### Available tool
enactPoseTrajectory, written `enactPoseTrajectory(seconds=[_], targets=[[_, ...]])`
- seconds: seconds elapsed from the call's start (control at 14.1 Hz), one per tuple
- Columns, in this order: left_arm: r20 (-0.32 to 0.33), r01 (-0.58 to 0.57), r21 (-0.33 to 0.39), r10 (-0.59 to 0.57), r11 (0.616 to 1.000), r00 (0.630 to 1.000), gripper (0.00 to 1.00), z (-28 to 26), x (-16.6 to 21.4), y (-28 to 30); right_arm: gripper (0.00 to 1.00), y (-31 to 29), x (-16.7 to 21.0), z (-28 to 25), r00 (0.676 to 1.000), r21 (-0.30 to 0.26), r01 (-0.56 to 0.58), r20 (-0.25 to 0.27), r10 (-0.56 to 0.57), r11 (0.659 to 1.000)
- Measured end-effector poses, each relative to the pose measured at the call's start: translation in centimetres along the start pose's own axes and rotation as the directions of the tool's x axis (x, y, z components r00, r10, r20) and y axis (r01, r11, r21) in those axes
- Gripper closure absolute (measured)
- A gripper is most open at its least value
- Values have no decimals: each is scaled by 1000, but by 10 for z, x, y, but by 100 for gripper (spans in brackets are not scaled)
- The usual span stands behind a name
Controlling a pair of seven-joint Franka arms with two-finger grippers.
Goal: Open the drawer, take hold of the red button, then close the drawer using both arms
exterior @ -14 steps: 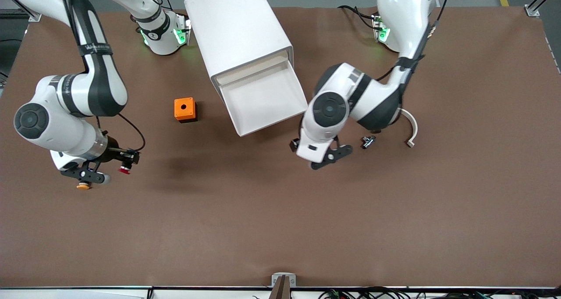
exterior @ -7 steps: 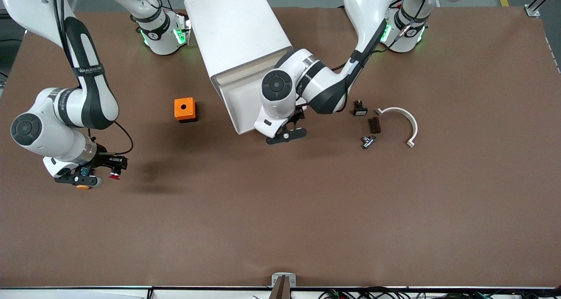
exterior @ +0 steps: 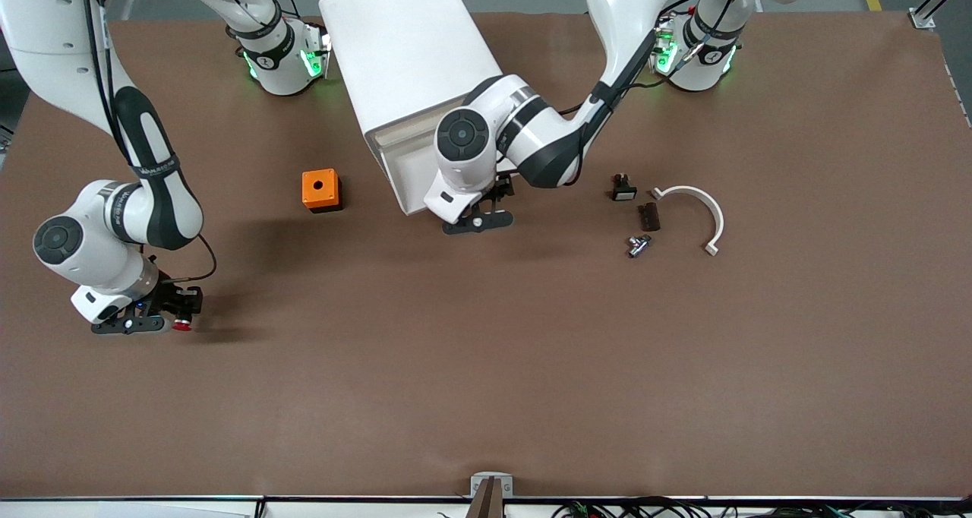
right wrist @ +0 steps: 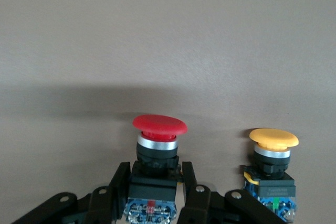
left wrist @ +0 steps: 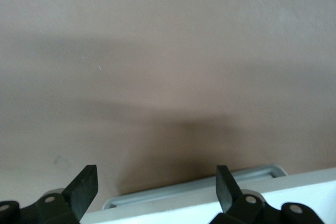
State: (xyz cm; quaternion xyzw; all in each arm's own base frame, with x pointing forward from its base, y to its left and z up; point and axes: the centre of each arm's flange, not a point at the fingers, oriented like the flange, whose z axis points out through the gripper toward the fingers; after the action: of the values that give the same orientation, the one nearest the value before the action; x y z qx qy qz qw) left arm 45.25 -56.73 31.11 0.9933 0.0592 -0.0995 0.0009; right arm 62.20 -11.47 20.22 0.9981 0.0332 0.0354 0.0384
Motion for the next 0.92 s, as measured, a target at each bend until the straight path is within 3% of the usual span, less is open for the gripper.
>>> enactPoseTrajectory(seconds=[0.92], targets=[[235,20,-79,-1,997,972,0,25,-67,31,56,-2,-6,18,999,13,-15,33,14,1000]])
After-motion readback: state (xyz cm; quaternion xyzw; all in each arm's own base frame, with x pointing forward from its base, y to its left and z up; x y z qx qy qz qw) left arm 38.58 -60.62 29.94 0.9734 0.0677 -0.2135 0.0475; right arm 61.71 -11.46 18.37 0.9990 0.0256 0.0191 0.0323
